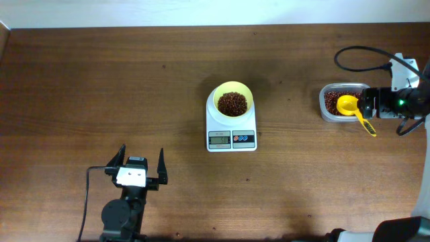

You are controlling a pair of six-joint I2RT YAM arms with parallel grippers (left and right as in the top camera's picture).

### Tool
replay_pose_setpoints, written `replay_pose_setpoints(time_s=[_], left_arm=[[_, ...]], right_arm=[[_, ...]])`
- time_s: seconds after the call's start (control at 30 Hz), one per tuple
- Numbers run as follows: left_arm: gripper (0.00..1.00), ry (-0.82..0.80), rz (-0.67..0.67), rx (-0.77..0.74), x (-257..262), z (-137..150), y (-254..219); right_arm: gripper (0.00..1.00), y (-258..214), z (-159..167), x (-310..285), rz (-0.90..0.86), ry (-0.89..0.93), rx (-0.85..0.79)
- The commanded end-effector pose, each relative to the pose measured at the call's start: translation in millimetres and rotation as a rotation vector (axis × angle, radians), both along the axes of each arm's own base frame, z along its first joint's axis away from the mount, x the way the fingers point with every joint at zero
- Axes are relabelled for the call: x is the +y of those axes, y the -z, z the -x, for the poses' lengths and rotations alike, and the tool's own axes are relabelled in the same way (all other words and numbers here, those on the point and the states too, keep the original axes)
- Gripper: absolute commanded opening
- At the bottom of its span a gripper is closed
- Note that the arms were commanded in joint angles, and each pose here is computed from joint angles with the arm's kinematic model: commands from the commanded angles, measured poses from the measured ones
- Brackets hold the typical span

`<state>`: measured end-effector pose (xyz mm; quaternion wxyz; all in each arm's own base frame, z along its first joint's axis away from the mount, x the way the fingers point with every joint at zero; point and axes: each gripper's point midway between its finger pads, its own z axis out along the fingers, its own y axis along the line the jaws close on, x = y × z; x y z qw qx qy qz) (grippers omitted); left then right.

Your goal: Scoop item into bowl and weigh 50g on scale

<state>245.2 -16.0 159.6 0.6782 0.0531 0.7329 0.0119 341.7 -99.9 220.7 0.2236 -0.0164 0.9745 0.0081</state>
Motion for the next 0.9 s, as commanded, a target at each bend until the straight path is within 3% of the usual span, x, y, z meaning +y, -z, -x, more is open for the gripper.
replay_pose_setpoints(time_s=[0.0, 0.7, 0.87], left_arm=[[0.99, -0.012, -0.020, -0.002, 3, 0, 3], [0.99, -0.012, -0.020, -0.002, 3, 0, 3], [0.99, -0.012, -0.020, -0.003, 3, 0, 2]], right_arm=[[0.99, -4, -2, 1, 0.006, -0.004, -0.011], [0.99, -13, 0, 2, 0.015, -0.003, -0.038], [0.99, -49, -43, 17, -0.033, -0.100, -0.330]])
